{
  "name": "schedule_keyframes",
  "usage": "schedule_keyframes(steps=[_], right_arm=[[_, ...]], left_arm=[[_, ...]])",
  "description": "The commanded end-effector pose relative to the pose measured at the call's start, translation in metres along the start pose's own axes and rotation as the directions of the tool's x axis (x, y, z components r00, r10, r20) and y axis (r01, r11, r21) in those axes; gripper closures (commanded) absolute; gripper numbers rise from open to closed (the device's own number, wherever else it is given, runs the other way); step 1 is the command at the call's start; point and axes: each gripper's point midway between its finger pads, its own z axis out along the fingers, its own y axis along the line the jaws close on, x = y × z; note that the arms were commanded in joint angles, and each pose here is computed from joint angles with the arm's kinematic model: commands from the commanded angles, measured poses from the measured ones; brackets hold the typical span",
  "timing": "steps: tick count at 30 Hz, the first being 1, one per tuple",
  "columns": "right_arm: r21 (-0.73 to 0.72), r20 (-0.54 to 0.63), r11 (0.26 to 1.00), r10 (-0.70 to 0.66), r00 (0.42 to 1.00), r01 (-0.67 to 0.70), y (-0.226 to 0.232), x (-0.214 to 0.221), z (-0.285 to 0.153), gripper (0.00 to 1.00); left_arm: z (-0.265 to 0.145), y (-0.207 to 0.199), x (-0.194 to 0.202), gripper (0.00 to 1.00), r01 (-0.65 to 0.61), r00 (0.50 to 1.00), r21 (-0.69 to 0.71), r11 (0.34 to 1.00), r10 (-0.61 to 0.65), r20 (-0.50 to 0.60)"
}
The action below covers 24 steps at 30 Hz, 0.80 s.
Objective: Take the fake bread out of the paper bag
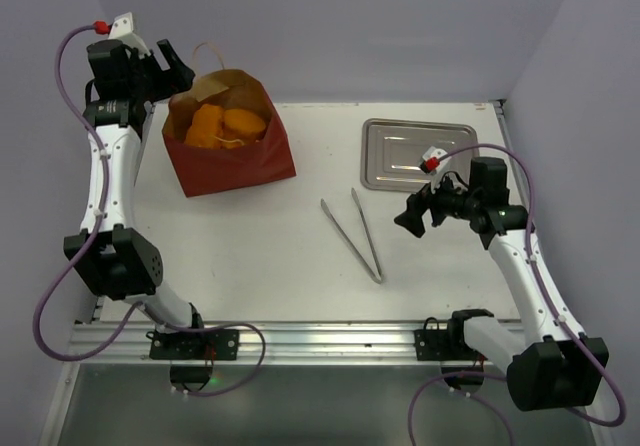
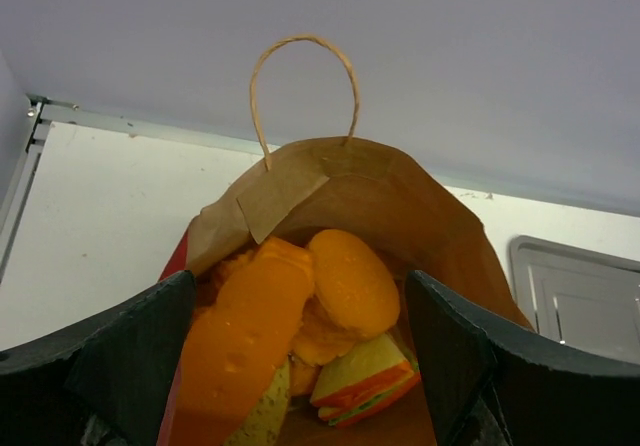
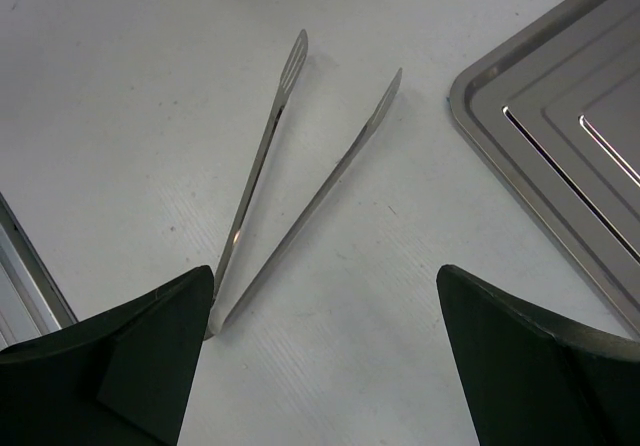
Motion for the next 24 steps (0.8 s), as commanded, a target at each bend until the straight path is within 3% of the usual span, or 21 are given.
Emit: schedule_keyframes(steps=[1,10,18,21,22,24], right_arm=[[-0.048,0.041,0.997,-0.063,0.997,0.065,0.006,-0.019,-0.005,0.01],[-0.058,-0.005,0.997,-0.046,0.999,0.045,0.003,-0.011,-0.001,0.01],[-0.029,-0.030,0.998,-0.054,0.998,0.053,-0.004,-0.005,0.000,0.01],[-0.029,-0.030,0.998,-0.054,0.998,0.053,-0.003,-0.005,0.000,0.01],[-0.025,-0.028,0.998,-0.055,0.998,0.054,-0.004,-0.005,0.000,0.01],[-0.023,-0.026,0.998,-0.057,0.998,0.057,-0.003,-0.006,-0.001,0.01]], left_arm=[[0.017,0.005,-0.018,0.12,-0.065,0.997,0.011,0.998,0.065,0.046],[0.090,0.047,0.018,0.24,-0.069,0.996,-0.058,0.996,0.065,-0.064],[0.106,0.061,0.052,0.35,-0.069,0.986,-0.062,0.996,0.059,-0.156],[0.102,0.058,0.057,0.51,-0.064,0.983,-0.054,0.997,0.053,-0.175],[0.098,0.056,0.056,0.67,-0.059,0.983,-0.050,0.997,0.050,-0.176],[0.088,0.048,0.049,0.89,-0.042,0.986,-0.033,0.999,0.036,-0.162]])
